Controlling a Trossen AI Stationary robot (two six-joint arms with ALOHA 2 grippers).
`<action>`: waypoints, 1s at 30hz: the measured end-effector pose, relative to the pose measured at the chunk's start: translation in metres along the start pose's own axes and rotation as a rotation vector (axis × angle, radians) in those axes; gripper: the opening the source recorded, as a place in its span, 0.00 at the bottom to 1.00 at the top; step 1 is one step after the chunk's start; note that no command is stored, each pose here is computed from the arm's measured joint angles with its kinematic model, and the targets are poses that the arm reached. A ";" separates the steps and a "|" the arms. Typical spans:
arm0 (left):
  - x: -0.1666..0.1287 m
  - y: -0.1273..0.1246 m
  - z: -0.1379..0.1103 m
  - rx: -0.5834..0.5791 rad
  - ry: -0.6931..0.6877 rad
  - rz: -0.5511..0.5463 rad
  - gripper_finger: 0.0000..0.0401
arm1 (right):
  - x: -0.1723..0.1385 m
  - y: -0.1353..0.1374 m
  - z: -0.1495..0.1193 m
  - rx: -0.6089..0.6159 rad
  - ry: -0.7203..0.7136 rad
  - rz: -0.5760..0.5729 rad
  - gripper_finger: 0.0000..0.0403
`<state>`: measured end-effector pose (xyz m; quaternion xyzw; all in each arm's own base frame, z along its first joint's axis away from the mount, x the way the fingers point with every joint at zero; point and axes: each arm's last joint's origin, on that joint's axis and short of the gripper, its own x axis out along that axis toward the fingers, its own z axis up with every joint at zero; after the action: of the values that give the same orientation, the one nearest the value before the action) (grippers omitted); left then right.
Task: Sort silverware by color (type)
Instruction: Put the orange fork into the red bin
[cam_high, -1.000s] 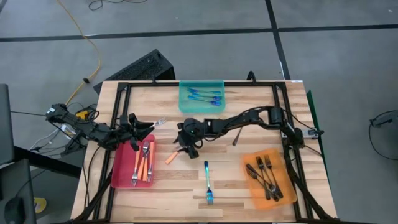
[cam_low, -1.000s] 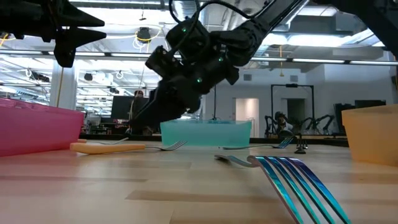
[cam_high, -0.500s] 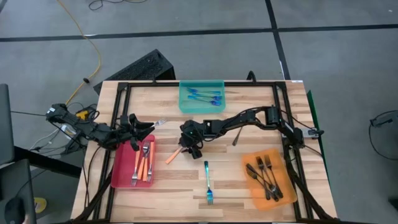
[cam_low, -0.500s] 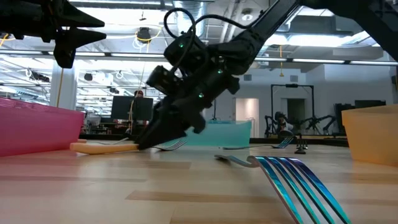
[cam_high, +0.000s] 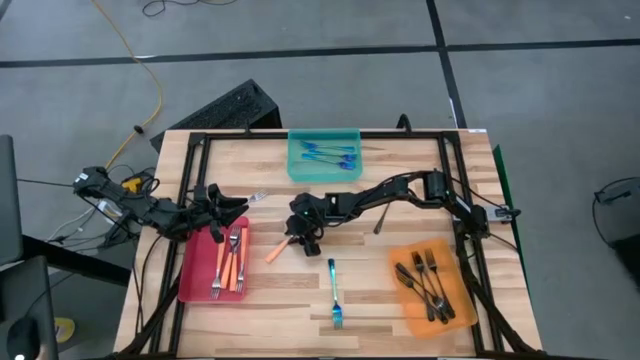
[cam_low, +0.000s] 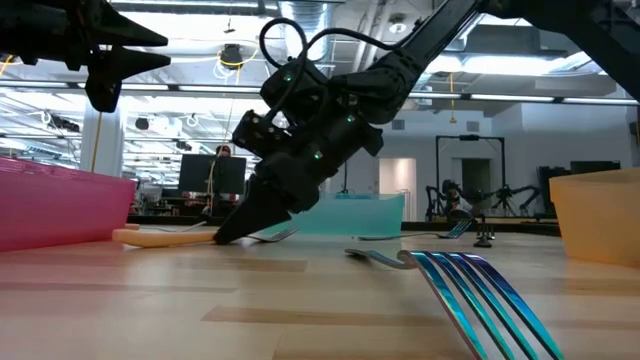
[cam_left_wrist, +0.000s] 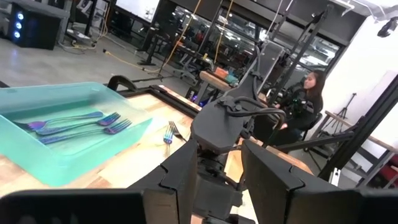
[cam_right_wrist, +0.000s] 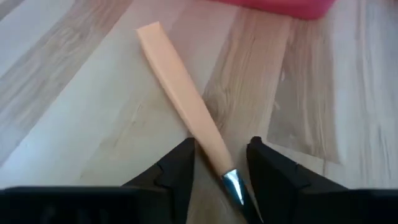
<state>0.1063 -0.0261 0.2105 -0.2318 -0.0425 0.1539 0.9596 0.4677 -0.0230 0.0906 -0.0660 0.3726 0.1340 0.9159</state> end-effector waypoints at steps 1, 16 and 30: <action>0.000 0.000 0.000 0.000 0.000 0.000 0.28 | 0.000 0.000 -0.001 0.012 0.006 -0.002 0.35; 0.000 0.000 0.000 0.000 0.001 0.001 0.28 | 0.003 0.009 0.002 0.156 0.006 -0.062 0.15; 0.000 0.000 -0.001 0.004 0.003 0.007 0.28 | 0.005 0.012 0.008 0.421 -0.065 -0.163 0.15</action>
<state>0.1063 -0.0260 0.2098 -0.2302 -0.0400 0.1570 0.9596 0.4730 -0.0087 0.0931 0.1012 0.3562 -0.0190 0.9287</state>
